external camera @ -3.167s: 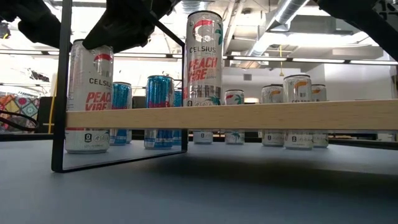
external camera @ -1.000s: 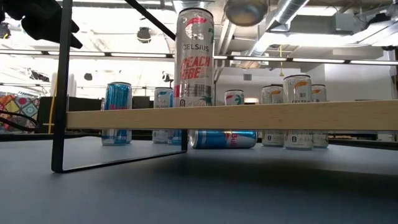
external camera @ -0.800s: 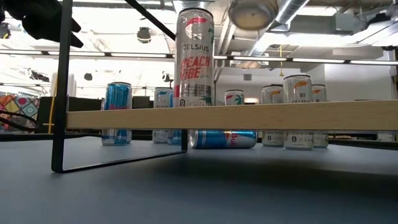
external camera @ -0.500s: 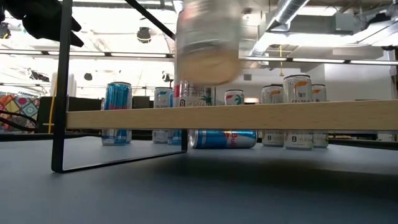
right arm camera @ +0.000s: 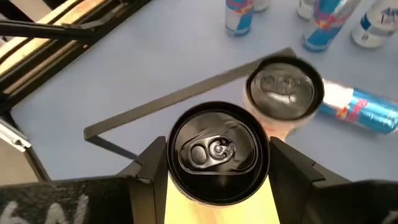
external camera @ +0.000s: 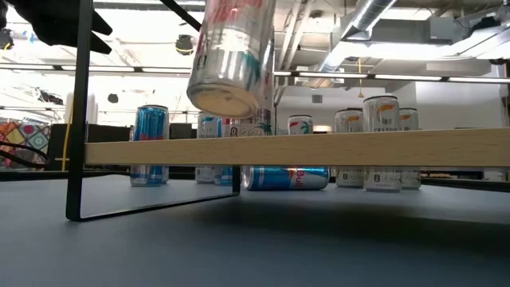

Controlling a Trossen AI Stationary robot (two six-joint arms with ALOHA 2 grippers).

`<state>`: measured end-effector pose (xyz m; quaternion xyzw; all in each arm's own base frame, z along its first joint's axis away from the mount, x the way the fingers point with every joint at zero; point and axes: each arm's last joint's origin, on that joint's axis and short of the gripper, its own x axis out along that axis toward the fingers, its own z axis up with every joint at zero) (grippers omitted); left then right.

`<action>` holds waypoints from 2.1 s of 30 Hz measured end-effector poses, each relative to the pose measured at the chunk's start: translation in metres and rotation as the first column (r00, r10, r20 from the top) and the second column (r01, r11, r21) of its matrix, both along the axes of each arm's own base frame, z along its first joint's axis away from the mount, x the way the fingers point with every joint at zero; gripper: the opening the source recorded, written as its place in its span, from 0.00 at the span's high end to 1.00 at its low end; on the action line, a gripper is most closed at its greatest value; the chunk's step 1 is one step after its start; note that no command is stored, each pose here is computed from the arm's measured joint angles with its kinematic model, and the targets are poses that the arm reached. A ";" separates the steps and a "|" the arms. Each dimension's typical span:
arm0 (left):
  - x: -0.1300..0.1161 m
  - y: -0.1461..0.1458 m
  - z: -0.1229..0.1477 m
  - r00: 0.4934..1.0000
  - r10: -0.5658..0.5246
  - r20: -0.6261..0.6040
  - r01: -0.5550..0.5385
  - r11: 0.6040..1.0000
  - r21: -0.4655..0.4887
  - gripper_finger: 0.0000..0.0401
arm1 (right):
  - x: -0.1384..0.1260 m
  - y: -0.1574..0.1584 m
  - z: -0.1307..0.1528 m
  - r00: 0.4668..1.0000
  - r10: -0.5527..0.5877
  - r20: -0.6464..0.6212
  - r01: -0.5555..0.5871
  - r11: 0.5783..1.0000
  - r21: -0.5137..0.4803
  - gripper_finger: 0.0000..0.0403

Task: Place canned beverage on shelf
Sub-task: Put the bottom white pink soda can aligned with the other white pink soda can on the shelf

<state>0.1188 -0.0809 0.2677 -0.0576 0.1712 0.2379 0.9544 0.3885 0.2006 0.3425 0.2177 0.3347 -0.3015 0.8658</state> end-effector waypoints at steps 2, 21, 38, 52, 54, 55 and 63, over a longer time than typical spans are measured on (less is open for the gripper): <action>-0.001 0.001 0.002 1.000 0.004 0.018 -0.003 1.000 -0.023 0.13 | 0.001 -0.001 0.001 1.000 0.019 -0.001 -0.019 1.000 -0.013 0.52; 0.006 -0.004 0.013 0.985 0.040 0.169 -0.002 0.975 -0.220 0.13 | 0.030 0.024 -0.041 0.997 0.079 0.018 -0.077 0.991 -0.112 0.52; 0.007 -0.006 0.014 0.991 -0.022 0.134 0.044 0.985 -0.166 0.13 | 0.026 0.006 -0.039 1.000 -0.011 -0.026 0.008 0.992 -0.124 0.52; 0.007 -0.006 0.014 0.992 -0.027 0.127 0.044 0.989 -0.138 0.13 | 0.034 -0.014 -0.038 0.997 -0.008 -0.074 -0.002 0.990 -0.141 0.52; 0.007 -0.006 0.014 0.991 -0.027 0.128 0.045 0.989 -0.139 0.13 | 0.033 -0.014 -0.038 0.997 -0.007 -0.075 -0.004 0.990 -0.143 0.52; 0.007 -0.006 0.014 0.992 -0.027 0.127 0.045 0.989 -0.138 0.13 | 0.032 -0.012 -0.038 0.997 -0.004 -0.077 -0.007 0.990 -0.144 0.52; 0.007 -0.006 0.014 0.992 -0.027 0.127 0.045 0.989 -0.138 0.13 | 0.028 -0.011 -0.040 0.995 -0.021 -0.102 0.006 0.989 -0.147 0.52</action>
